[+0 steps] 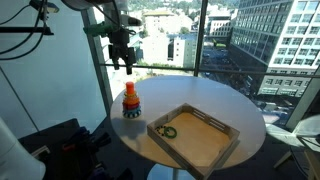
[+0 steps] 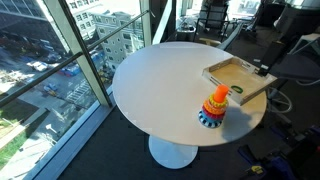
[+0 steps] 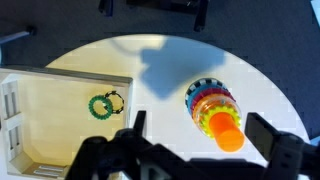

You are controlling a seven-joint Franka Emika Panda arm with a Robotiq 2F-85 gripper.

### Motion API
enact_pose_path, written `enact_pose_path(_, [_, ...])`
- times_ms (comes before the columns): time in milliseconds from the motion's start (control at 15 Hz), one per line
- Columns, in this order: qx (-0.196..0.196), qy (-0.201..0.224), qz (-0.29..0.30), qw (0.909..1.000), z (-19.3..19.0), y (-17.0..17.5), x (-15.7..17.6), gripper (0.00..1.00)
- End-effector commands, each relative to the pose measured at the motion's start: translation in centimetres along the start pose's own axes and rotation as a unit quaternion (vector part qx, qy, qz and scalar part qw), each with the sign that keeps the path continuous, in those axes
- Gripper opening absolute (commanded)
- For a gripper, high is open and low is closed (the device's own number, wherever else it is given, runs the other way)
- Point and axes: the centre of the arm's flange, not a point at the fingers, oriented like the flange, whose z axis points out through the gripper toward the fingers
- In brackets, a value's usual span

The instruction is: Remove the green ring from the orange rod and put it in the crate

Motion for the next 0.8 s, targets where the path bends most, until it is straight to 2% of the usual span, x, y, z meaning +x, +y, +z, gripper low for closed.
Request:
enact_pose_path(0, [0.003,0.007,0.008,0.9999,0.6,-0.2,0.3,1.0])
enact_pose_path(400, [0.002,0.016,0.003,0.9999,4.0,-2.1,1.2,1.0])
enact_pose_path(733, [0.011,0.024,-0.007,0.9996,5.5,-3.5,0.6,1.0])
